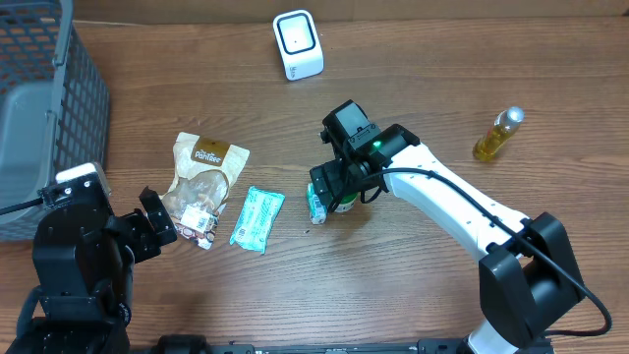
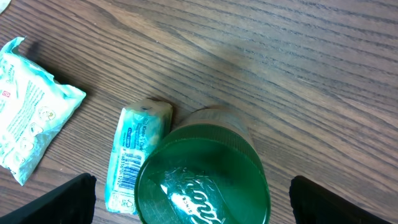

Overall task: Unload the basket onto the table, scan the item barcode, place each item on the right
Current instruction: 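Lower the right gripper around the green-capped jar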

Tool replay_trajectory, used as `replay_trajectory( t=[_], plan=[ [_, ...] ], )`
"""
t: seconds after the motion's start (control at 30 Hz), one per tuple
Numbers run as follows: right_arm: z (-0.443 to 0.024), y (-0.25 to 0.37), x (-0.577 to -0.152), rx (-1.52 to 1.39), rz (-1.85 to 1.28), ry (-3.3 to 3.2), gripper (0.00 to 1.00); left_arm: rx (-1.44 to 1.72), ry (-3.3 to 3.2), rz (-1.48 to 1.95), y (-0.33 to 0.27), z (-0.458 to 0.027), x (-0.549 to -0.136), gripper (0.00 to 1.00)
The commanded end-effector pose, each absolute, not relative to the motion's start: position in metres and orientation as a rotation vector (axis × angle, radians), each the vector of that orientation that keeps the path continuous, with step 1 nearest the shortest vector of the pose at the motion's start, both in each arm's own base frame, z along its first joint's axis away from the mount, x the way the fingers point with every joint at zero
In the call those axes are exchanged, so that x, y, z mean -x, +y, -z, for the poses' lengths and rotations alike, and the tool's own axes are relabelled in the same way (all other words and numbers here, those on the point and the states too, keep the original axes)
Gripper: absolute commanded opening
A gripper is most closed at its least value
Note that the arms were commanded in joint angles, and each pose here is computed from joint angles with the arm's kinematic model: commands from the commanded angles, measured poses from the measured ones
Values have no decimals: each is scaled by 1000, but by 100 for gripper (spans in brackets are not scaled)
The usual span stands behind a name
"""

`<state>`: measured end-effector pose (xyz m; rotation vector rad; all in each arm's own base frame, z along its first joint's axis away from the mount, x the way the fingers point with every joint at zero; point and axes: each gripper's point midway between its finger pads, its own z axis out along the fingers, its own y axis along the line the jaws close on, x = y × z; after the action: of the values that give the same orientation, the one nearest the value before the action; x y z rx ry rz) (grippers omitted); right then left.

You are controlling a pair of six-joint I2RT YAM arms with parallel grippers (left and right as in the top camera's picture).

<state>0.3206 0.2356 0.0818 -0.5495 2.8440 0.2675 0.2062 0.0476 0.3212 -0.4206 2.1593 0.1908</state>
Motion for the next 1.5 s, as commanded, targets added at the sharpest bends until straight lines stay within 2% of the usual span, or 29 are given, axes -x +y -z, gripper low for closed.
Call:
replay_trajectory(
  t=[0.0, 0.53, 0.67, 1.0, 1.1, 1.3, 1.47],
  plan=[
    [-79, 236, -319, 553, -275, 2851, 96, 435, 2145, -201, 50, -324, -205, 100],
    [-79, 236, -319, 522, -278, 2859, 95, 434, 2145, -201, 50, -324, -205, 100],
    [-78, 235, -318, 522, -275, 2865, 90, 434, 2145, -201, 50, -324, -205, 100],
    [-59, 232, -315, 520, -272, 2857, 88, 435, 2145, -200, 50, -324, -205, 100],
    [-57, 229, -318, 513, -243, 2845, 80, 434, 2145, -201, 50, -324, -205, 100],
    [-56, 227, -319, 511, -229, 2846, 75, 434, 2145, -201, 50, -324, -205, 100],
    [-56, 224, -321, 455, -204, 2851, 65, 435, 2145, -201, 50, -324, -205, 99]
  ],
)
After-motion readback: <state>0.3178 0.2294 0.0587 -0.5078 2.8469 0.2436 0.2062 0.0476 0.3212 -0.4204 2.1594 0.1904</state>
